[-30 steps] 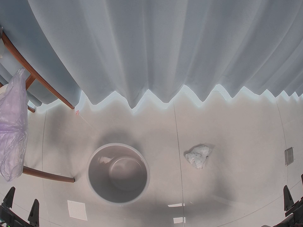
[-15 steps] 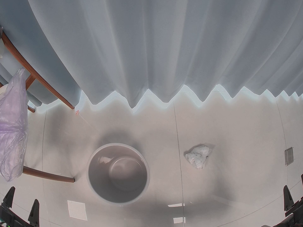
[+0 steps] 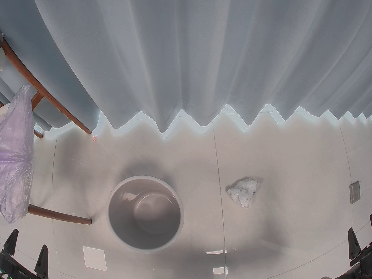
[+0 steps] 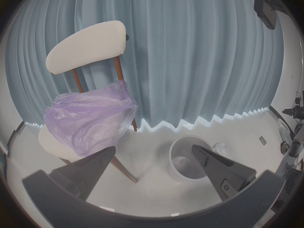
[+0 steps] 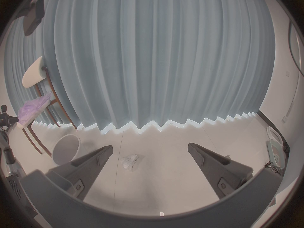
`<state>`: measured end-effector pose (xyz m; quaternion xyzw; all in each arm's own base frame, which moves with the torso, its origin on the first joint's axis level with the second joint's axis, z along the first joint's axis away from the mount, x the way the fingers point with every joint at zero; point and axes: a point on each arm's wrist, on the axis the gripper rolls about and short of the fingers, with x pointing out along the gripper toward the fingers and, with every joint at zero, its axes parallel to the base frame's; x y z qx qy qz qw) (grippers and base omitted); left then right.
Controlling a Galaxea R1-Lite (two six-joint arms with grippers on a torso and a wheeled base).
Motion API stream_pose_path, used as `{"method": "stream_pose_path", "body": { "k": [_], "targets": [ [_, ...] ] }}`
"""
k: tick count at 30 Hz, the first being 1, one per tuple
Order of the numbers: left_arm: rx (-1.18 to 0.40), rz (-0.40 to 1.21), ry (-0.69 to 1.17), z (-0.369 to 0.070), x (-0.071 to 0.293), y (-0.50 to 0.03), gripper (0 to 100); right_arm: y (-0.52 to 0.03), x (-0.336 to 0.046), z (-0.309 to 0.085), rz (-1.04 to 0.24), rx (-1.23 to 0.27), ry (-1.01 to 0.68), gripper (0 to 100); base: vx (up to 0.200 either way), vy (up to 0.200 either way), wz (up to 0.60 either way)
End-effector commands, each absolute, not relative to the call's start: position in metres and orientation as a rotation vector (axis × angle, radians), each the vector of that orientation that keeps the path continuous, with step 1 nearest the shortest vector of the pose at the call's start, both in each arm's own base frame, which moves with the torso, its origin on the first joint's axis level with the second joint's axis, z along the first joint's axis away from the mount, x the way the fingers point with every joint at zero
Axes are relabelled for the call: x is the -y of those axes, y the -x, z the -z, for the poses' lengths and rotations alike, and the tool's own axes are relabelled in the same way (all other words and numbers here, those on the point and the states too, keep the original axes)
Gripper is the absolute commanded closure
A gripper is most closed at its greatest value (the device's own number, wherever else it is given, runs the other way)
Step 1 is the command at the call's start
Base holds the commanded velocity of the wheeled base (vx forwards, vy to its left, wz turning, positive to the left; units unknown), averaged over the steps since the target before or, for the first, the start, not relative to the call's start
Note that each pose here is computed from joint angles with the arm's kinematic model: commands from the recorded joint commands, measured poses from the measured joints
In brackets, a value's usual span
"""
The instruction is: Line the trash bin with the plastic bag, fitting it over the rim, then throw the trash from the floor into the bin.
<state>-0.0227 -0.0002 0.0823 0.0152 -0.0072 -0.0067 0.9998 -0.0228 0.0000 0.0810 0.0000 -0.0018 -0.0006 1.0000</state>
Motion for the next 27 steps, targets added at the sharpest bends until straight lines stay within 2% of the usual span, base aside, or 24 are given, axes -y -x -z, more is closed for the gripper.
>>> {"method": "stream_pose_path", "body": {
  "k": [1,27],
  "targets": [
    [0.015,0.007,-0.029,-0.0771,0.0,0.0228,0,0.0228,0.0,-0.0758,0.002,0.003,0.0,0,0.0,0.0,0.0],
    [0.02,0.015,-0.035,-0.0775,0.0002,0.0228,0,0.0228,0.0,-0.0758,0.002,0.003,0.0,0,0.0,0.0,0.0]
  ]
}}
